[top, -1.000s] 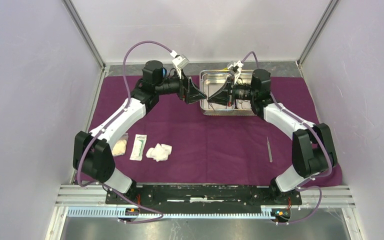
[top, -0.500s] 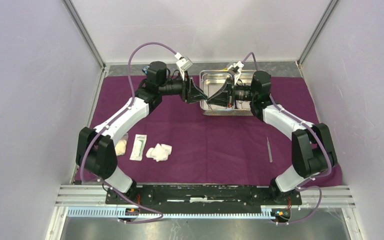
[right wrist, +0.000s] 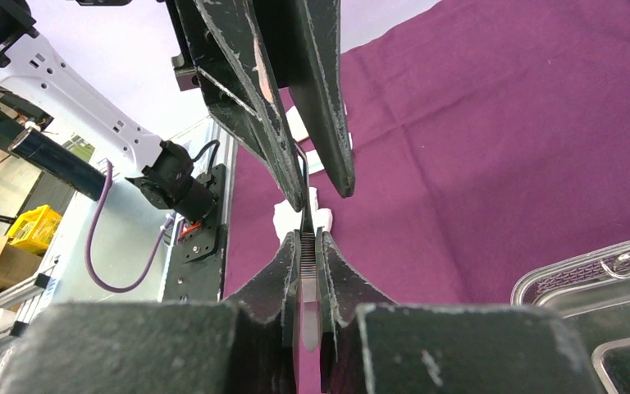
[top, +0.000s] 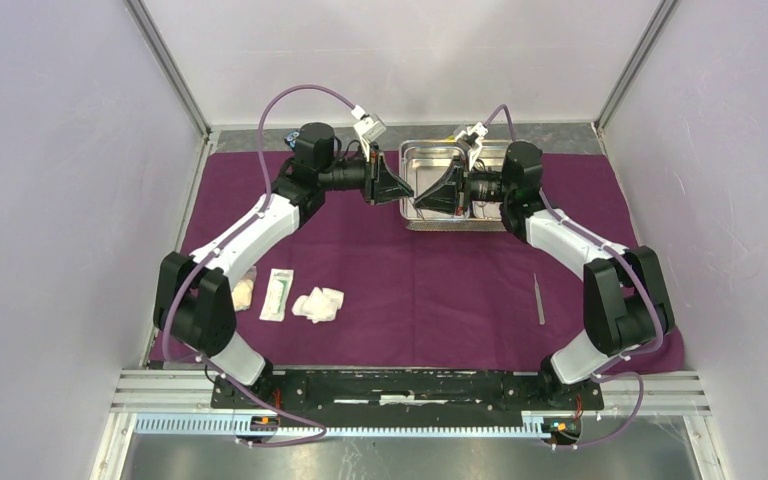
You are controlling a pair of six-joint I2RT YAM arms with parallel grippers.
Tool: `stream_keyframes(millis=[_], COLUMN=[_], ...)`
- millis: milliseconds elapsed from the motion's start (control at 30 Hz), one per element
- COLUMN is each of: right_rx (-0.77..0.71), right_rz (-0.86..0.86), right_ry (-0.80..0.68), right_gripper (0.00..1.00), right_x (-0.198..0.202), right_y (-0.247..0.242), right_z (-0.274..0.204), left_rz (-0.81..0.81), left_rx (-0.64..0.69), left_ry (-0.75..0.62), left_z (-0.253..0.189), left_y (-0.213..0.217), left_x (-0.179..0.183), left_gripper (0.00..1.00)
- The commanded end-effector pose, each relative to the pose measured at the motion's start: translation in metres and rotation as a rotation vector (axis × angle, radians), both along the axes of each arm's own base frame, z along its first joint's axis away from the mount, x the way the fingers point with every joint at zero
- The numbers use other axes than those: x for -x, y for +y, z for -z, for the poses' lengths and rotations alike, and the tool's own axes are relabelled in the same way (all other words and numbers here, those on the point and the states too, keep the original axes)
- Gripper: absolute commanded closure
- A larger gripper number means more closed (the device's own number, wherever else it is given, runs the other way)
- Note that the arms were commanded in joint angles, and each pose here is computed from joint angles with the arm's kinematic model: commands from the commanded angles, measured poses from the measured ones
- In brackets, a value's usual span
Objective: Open and lay out the surgical kit
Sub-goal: Place the medical item in the surgical kit.
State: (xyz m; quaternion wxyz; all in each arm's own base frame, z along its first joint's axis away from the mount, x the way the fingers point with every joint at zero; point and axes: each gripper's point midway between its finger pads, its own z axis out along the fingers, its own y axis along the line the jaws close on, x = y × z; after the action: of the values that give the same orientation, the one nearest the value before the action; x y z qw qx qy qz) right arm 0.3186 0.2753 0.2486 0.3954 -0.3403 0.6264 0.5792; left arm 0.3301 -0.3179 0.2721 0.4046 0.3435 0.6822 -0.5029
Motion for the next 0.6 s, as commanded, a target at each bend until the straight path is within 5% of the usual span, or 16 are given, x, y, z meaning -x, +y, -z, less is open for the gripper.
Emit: stream_keyframes(millis=[0, 233, 567], right_rx=[-0.007, 0.011, 0.097], right_rz=[-0.013, 0.016, 0.08], right_ry=[-0.039, -0.03, -0.07], right_gripper=[1.0, 0.96, 0.66], right_x=[0.002, -0.003, -0.016], right_y=[0.003, 0.002, -0.004], right_z=[-0.005, -0.004, 0.002], left_rz=[0.045, 0.049, -0.058], left_rx=[0.033, 0.029, -0.013], left_ry=[-0.037, -0.045, -0.04], left_z=[-0.012, -0.011, -0.015], left_y=[-0.007, -0.007, 0.002], left_x=[0.003, 0.005, -0.004], left_gripper=[0.75, 0.97, 0.98])
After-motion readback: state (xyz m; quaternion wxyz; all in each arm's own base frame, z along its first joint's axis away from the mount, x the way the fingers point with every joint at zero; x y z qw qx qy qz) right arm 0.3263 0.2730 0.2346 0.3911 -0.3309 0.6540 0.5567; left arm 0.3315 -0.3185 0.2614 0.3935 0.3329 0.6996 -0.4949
